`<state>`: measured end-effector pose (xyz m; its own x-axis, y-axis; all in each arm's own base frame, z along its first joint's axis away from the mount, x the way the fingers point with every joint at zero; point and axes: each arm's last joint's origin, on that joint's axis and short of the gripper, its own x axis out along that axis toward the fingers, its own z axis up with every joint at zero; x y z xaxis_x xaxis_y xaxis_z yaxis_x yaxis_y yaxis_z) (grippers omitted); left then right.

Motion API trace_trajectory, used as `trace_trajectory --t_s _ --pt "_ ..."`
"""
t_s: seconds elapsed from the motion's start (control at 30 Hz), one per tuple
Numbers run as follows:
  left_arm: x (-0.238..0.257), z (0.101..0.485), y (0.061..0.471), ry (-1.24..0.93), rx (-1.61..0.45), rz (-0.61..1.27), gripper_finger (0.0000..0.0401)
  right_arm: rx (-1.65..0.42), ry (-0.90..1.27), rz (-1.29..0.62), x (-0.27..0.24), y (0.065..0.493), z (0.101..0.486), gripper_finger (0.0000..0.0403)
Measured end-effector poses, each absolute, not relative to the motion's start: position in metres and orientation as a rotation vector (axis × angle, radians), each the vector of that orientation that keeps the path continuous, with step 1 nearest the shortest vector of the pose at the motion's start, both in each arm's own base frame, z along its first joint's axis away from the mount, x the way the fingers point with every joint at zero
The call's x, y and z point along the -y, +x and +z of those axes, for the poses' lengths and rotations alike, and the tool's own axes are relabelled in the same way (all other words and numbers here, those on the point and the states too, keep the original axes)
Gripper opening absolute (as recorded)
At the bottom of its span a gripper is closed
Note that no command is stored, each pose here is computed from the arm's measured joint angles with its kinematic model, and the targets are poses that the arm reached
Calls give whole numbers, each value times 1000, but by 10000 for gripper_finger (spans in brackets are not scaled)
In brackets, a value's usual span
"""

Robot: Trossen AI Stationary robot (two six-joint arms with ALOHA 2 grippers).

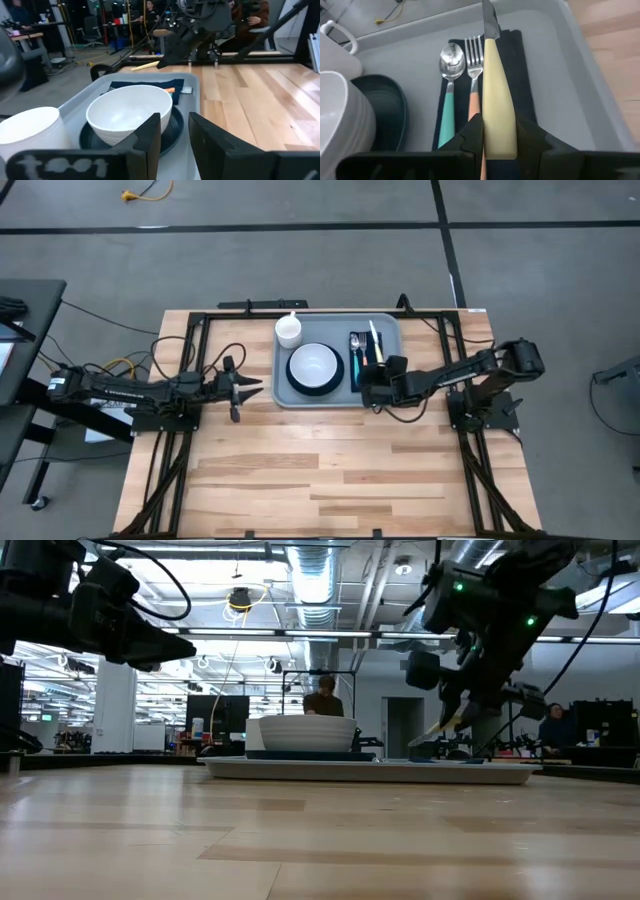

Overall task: Set up tray
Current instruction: Put the yellow table knife to the right of the orange fork on the gray table tray

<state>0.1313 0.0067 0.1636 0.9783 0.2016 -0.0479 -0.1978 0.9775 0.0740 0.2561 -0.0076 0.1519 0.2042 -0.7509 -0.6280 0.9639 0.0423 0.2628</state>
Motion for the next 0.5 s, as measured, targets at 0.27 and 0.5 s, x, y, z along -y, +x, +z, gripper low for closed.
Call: trace_trajectory --t_s 0.27,0.5 --pt "-6 162 131 84 -71 185 89 -376 726 -1396 7 261 133 66" --pt "-6 162 131 92 -77 184 89 -369 742 -1410 6 263 126 66"
